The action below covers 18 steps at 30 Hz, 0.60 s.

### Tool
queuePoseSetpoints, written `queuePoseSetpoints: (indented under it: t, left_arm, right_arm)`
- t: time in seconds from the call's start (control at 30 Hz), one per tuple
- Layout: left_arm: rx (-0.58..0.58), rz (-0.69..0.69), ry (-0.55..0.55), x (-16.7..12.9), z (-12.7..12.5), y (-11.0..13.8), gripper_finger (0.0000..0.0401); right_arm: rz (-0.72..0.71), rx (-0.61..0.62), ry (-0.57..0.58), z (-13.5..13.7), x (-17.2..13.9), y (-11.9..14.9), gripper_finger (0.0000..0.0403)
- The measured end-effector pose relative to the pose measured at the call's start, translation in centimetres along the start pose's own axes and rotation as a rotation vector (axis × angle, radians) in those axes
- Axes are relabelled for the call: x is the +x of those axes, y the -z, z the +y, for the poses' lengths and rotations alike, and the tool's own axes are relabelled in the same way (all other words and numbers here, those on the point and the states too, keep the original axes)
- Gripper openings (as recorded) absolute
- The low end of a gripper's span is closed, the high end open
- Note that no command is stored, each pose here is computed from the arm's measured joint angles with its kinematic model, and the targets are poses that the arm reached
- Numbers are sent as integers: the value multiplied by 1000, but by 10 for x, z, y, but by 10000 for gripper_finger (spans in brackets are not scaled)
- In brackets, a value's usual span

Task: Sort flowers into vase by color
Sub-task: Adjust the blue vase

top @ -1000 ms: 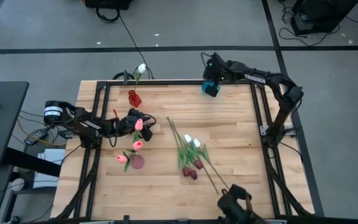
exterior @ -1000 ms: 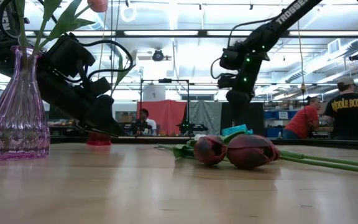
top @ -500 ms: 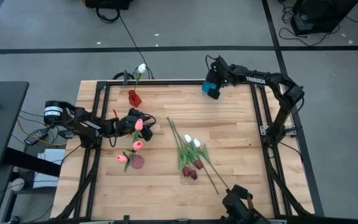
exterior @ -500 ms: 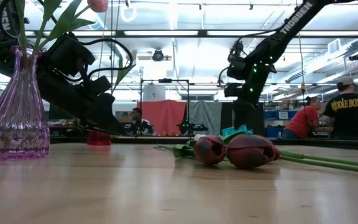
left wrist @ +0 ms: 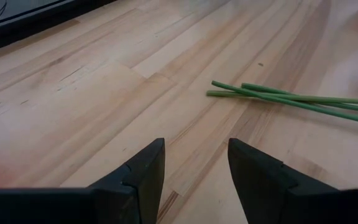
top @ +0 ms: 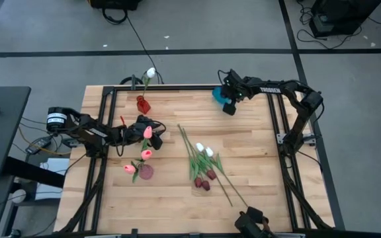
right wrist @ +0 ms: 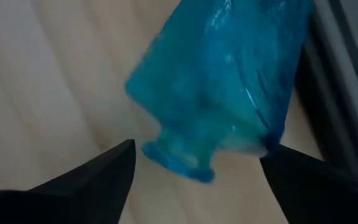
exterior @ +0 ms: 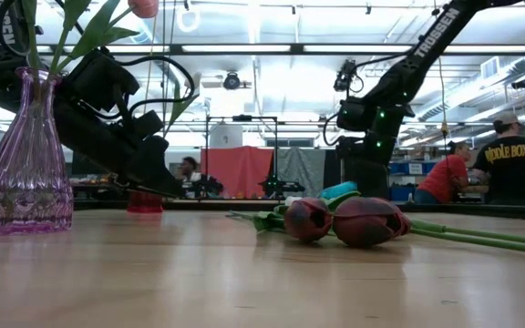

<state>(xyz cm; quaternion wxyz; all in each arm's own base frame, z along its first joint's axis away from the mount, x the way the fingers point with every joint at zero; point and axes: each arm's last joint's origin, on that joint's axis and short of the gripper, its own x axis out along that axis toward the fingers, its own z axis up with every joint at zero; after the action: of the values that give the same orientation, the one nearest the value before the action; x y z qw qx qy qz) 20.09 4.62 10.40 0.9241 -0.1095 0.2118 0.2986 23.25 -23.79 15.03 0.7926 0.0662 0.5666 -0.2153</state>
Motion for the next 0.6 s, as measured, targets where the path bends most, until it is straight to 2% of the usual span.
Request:
queuePoseSetpoints:
  t: [0.2,0.4,0.6]
  left_arm:
    - [0,0,0,0,0,0,182]
    - [0,0,0,0,0,0,182]
    - [1,1,0,0,0,0,182]
  right_arm:
    - [16,-6,55,9,0,-4,334]
    - [-30,44,55,12,-1,-10,325]
    - [-19,108,158,13,-1,-12,308]
